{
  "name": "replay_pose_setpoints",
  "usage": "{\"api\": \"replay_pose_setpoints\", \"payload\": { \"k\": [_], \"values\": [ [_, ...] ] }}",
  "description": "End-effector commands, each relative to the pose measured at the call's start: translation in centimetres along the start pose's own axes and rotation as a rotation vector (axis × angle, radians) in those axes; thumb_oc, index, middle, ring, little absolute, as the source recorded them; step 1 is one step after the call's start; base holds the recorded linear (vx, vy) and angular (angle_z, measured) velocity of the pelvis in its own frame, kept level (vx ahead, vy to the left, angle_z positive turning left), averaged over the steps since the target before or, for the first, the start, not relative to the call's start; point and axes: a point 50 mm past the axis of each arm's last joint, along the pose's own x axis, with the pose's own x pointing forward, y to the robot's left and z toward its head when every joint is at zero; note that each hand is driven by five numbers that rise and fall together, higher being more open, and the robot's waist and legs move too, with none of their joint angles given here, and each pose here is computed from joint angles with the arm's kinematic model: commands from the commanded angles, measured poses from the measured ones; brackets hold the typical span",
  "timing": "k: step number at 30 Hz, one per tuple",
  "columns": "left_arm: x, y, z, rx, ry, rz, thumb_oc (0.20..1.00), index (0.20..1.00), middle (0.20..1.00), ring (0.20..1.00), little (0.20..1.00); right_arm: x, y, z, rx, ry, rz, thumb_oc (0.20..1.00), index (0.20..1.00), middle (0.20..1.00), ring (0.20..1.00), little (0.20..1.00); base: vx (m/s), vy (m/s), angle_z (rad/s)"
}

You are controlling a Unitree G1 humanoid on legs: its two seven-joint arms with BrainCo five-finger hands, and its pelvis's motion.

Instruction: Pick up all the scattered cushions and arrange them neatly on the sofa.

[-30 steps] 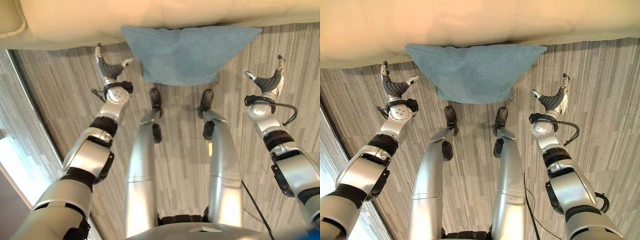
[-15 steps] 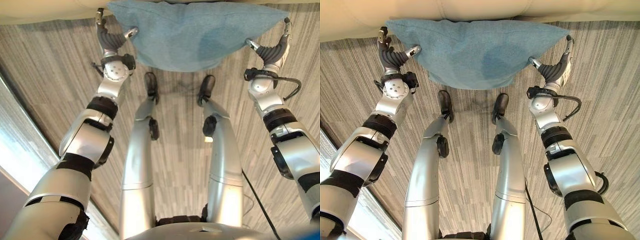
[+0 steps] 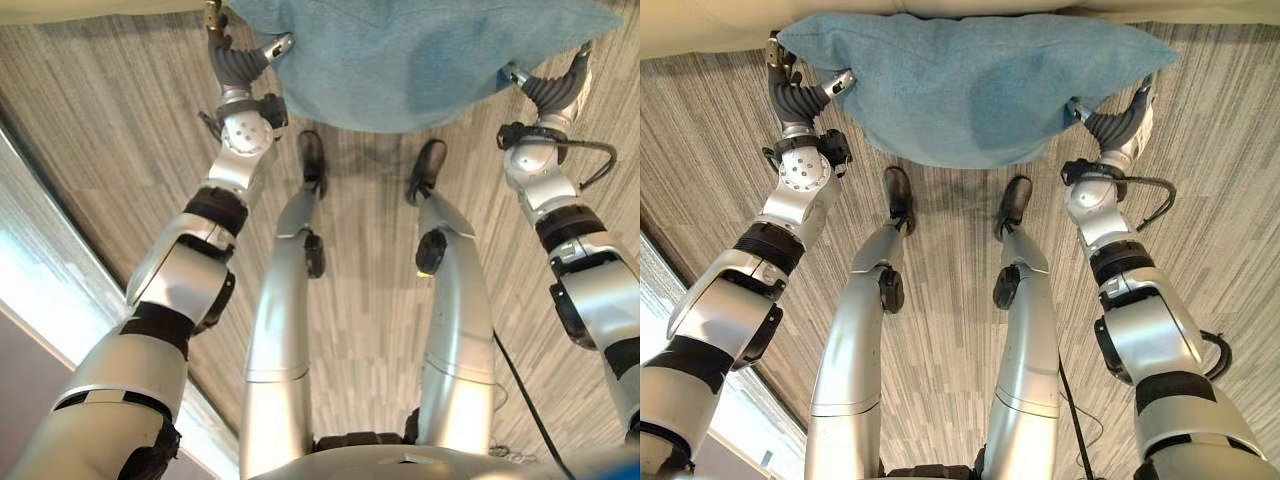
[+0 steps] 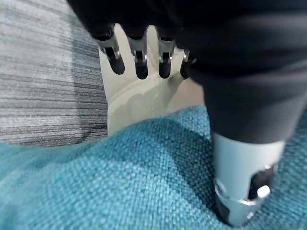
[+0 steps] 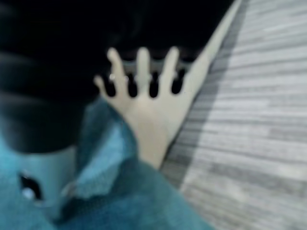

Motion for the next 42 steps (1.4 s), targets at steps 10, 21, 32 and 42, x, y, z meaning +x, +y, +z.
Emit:
{"api": "replay_pose_setpoints", "payload": {
  "k": [10,21,32,42],
  "values": [
    [-1.1,-7.5,6.5,-0.231,-0.178,-0.267,1.0,1.0,1.0,1.0,1.0,1.1,2.3,6.1,0.157,-0.179,0.217,1.0,1.0,1.0,1.0,1.0,0.0,-0.023,0.03],
    [-2.0,-10.8,9.5,-0.374,-0.214,-0.381,0.2,0.2,0.2,0.2,0.2,-1.4,6.9,11.8,0.312,-0.287,0.467,0.2,0.2,0.2,0.2,0.2,0.0,-0.001,0.02],
    [-2.1,-9.6,10.9,-0.459,-0.284,-0.35,0.2,0.2,0.2,0.2,0.2,-2.8,6.9,16.0,0.4,-0.461,0.487,0.2,0.2,0.2,0.2,0.2,0.0,0.0,0.0],
    [-5.3,-8.9,7.9,-0.498,-0.245,-0.394,0.2,0.2,0.2,0.2,0.2,-5.7,6.1,15.4,0.478,-0.539,0.519,0.2,0.2,0.2,0.2,0.2,-0.04,0.004,-0.01]
  ]
}}
